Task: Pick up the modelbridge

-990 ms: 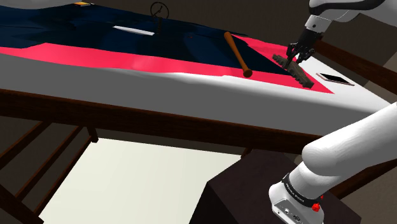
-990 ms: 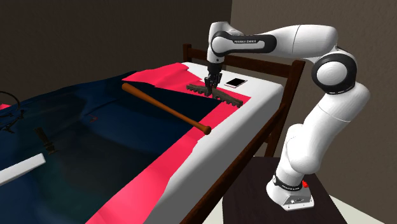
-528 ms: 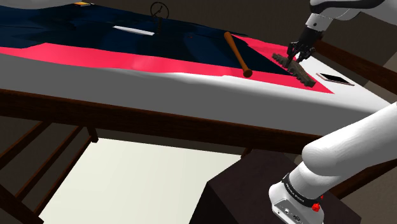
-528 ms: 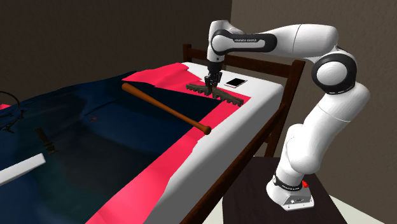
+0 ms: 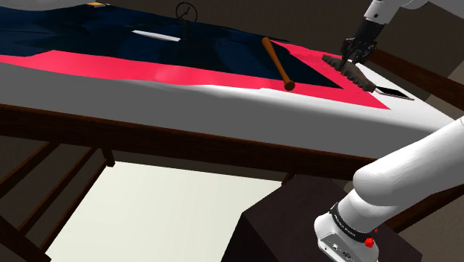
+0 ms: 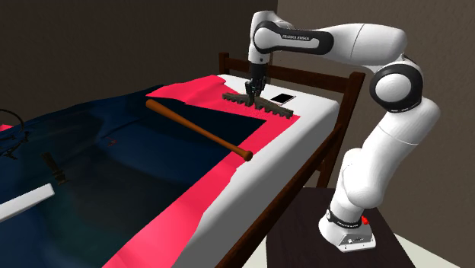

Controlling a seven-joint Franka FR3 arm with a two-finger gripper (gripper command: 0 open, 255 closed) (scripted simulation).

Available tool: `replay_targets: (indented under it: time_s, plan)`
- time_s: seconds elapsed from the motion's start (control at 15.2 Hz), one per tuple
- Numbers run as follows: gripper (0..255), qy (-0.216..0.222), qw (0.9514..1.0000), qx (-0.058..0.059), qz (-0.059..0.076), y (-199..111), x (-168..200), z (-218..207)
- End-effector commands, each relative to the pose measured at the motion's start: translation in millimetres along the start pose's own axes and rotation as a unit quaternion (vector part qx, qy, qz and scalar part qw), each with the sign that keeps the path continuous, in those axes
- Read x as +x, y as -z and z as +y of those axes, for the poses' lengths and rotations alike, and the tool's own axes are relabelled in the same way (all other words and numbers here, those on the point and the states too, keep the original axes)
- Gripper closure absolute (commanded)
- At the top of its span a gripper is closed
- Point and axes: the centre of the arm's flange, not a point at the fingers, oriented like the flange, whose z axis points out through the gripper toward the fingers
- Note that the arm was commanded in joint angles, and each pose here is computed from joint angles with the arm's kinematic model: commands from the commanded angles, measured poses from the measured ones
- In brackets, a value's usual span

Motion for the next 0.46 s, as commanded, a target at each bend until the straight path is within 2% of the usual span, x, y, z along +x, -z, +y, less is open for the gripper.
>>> replay_targets:
  time_s: [0.0, 0.26, 0.4]
  plan:
    - [255, 0.000, 1.0000, 0.000, 0.000, 9.9, 1.3, -0.2]
    - [255, 0.000, 1.0000, 0.000, 0.000, 30.9, 2.2, -0.9]
    - [255, 0.000, 1.0000, 0.000, 0.000, 31.7, 2.2, -1.0]
